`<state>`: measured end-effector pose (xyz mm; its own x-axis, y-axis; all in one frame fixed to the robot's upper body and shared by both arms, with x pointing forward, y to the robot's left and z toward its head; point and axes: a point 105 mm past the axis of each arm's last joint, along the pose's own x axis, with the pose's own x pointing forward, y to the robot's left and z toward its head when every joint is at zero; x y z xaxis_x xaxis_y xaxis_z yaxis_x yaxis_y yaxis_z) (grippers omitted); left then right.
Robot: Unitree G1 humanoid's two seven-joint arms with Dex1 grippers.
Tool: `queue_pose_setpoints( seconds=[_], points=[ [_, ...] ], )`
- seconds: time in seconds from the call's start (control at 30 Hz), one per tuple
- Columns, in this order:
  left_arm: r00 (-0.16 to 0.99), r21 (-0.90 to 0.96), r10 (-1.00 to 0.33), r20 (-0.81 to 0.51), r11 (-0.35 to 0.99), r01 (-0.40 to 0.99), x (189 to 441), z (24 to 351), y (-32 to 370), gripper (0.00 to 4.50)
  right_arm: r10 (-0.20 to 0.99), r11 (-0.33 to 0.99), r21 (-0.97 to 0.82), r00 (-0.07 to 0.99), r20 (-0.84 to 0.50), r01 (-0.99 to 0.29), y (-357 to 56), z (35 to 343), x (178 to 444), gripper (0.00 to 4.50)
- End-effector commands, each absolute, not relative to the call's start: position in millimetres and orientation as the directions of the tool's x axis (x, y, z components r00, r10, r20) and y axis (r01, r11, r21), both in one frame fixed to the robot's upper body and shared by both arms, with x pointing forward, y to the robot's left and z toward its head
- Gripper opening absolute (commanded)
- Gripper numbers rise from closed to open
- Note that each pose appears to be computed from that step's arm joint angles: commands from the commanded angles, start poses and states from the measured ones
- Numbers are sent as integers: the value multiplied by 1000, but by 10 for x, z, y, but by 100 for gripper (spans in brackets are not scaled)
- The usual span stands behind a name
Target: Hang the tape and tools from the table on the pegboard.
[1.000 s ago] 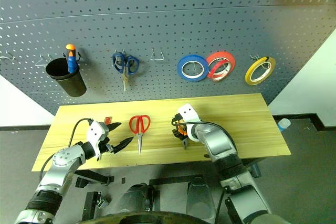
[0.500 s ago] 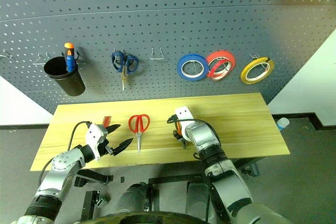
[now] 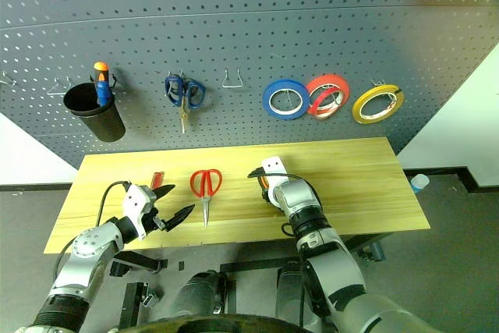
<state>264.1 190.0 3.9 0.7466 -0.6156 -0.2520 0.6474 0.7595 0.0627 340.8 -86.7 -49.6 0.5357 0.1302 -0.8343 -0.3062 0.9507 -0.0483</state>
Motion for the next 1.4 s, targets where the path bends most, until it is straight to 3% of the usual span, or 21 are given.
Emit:
queue_pose_setpoints(
  seconds=[0.03, 0.17, 0.27, 0.33, 0.43, 0.53, 0.6, 0.67, 0.87, 1.03, 1.4],
  points=[
    [761, 88, -615, -207, 763, 641, 2681, 168, 1917, 450, 117, 951, -53, 514, -850, -304, -892, -527, 3367, 221],
    [764, 89, -613, -201, 765, 638, 2679, 179, 1924, 450, 127, 954, -36, 509, -852, -298, -923, -510, 3335, 220],
    [786, 69, -608, -116, 784, 617, 2701, 319, 1919, 450, 232, 904, -37, 561, -794, -426, -823, -356, 3361, 220],
    [799, 58, -601, -5, 798, 600, 2699, 515, 1922, 450, 398, 793, -113, 650, -647, -598, -668, -45, 3416, 220],
    [807, 62, -585, 80, 811, 582, 2673, 665, 1939, 450, 577, 645, -242, 670, -467, -725, -515, 305, 3353, 220],
    [823, 92, -531, 201, 847, 524, 2654, 838, 1987, 450, 762, 492, -356, 590, -267, -795, -358, 758, 3215, 220],
    [827, 90, -496, 263, 866, 491, 2663, 917, 2023, 450, 816, 446, -407, 549, -180, -797, -305, 975, 3181, 220],
    [828, 93, -478, 294, 876, 473, 2681, 965, 2042, 450, 837, 437, -438, 534, -122, -785, -277, 1123, 3193, 220],
    [808, 162, -420, 413, 907, 388, 2849, 1255, 2124, 450, 894, 436, -505, 422, 149, -745, -1, 2014, 3281, 220],
    [790, 199, -417, 449, 909, 367, 2946, 1369, 2107, 450, 834, 552, -462, 459, 306, -694, 105, 2487, 3583, 220],
    [787, 214, -461, 409, 887, 409, 2924, 1244, 1895, 450, 717, 695, -365, 559, 417, -620, 208, 2679, 4114, 220]
  ],
)
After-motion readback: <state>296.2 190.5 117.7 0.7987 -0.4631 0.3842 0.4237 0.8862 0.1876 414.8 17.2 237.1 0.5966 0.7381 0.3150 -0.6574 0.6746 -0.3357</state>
